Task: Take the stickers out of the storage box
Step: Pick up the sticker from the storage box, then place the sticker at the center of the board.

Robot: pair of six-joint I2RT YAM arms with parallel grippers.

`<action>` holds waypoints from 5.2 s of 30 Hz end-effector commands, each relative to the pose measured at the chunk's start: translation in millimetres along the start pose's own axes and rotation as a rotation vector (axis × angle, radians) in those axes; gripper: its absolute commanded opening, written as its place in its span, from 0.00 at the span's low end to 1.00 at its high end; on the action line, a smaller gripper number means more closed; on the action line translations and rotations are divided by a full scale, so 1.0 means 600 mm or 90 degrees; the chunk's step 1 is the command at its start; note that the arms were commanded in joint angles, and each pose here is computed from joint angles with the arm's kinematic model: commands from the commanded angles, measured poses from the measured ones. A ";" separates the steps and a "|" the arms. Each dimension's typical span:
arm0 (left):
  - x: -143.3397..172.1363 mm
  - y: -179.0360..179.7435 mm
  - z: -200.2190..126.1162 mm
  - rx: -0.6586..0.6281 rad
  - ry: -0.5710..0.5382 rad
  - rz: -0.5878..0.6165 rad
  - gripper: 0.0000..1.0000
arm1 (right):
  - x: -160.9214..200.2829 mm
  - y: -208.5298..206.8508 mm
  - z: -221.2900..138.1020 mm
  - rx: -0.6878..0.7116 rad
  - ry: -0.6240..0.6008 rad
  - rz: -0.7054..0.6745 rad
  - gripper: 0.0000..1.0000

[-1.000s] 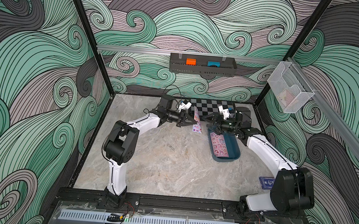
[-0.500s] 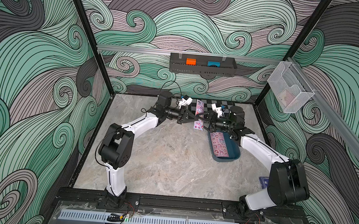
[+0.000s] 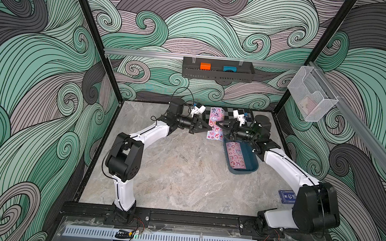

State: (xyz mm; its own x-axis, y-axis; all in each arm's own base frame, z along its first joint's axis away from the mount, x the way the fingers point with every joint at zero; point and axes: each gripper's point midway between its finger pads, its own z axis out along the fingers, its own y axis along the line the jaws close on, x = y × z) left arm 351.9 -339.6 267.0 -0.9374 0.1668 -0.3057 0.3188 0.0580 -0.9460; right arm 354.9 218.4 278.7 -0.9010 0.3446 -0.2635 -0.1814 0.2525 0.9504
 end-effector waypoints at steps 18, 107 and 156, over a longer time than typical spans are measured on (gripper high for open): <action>0.003 0.017 -0.013 -0.019 0.008 -0.005 0.00 | 0.012 -0.033 -0.007 0.102 0.003 -0.030 0.10; 0.030 0.113 -0.432 -0.380 -0.438 -0.161 0.41 | 0.323 -0.250 0.638 0.219 0.154 -0.010 0.42; -0.011 0.133 -0.216 -0.412 -0.335 -0.076 0.42 | 0.003 -0.271 -0.145 0.561 0.010 -0.155 0.69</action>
State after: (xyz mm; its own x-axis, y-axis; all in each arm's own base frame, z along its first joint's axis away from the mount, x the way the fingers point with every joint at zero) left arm 388.8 -189.9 200.9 -0.8725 -0.3784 -0.3092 0.0229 0.6004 -0.7994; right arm 362.8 101.7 157.7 -0.8249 0.2751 -0.4938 0.0256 0.8908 0.4536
